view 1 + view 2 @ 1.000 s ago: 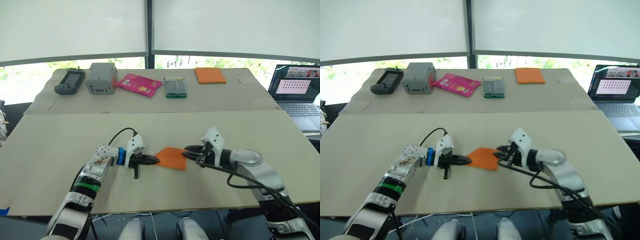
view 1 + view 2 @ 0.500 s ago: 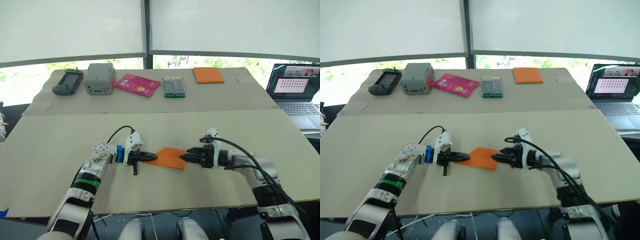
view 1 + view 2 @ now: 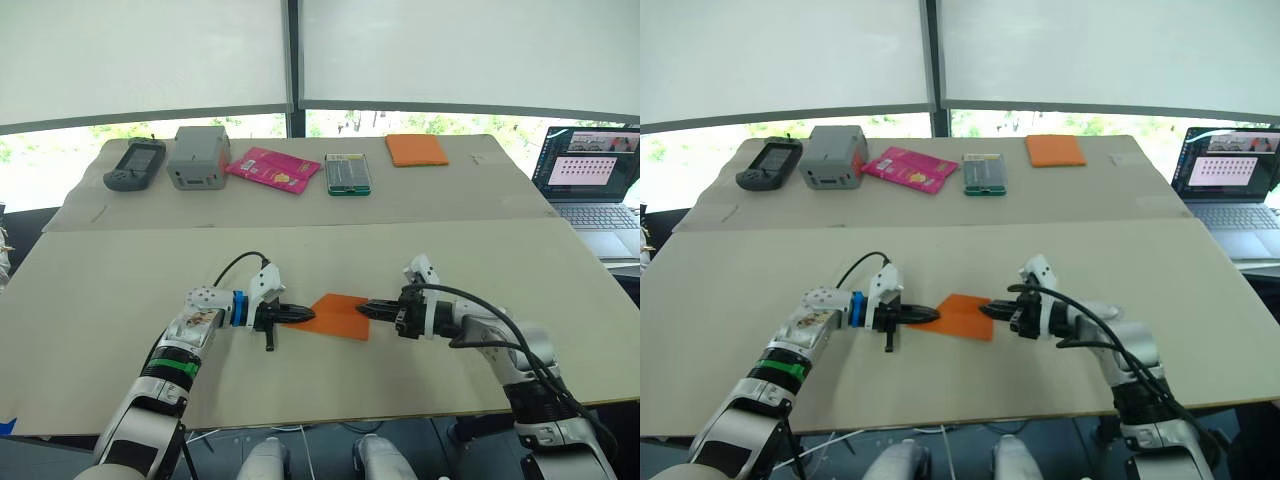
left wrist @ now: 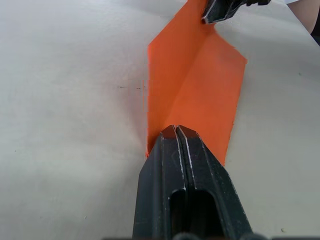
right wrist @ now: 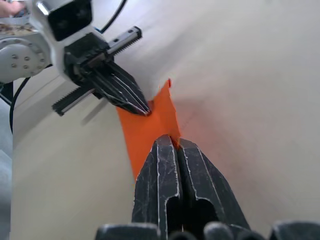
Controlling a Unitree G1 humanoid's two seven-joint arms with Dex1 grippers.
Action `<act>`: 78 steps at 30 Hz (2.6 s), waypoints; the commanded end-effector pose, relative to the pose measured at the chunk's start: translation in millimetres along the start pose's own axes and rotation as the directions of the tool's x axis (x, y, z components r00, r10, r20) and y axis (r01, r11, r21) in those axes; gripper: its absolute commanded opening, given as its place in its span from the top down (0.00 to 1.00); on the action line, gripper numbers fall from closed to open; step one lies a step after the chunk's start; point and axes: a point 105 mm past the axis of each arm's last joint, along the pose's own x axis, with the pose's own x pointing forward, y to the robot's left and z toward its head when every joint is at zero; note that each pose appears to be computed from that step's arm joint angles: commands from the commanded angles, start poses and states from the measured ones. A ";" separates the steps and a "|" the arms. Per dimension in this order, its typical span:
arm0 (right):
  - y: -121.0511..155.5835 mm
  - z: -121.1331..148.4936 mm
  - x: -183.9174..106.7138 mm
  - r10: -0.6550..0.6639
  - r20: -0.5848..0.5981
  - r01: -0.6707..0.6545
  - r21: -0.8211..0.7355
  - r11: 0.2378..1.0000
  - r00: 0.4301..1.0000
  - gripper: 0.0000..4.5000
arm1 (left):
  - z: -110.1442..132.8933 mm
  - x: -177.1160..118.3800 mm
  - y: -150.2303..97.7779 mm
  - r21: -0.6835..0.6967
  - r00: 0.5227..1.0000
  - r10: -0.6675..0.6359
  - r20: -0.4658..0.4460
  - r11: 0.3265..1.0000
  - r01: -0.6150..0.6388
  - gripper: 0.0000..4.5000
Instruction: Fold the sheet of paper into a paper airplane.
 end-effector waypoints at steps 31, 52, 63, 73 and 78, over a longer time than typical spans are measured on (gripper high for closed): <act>9.5 -52.2 4.5 -0.057 -0.179 -0.144 -0.911 0.387 0.982 0.99 | 70.2 -4.7 0.3 -0.001 0.987 -0.076 0.145 0.997 0.077 1.00; 16.4 -19.1 -19.5 -0.032 -0.113 -0.078 -0.839 0.539 0.993 0.64 | -15.3 28.7 -7.1 0.152 0.977 -0.092 -0.194 0.981 0.123 1.00; 21.0 6.7 3.9 -0.108 0.007 0.098 -0.497 0.862 0.994 0.08 | -7.0 30.1 -7.7 0.117 0.987 -0.094 -0.134 0.987 0.110 1.00; 11.7 -45.9 35.7 -0.221 -0.078 0.197 -0.240 0.951 0.972 0.84 | -6.5 30.4 -4.4 0.135 0.984 -0.069 -0.163 0.987 0.092 1.00; 5.8 -65.6 18.1 -0.291 -0.128 0.257 -0.230 0.939 0.948 0.99 | -4.6 32.0 -4.5 0.133 0.986 -0.071 -0.153 0.987 0.092 1.00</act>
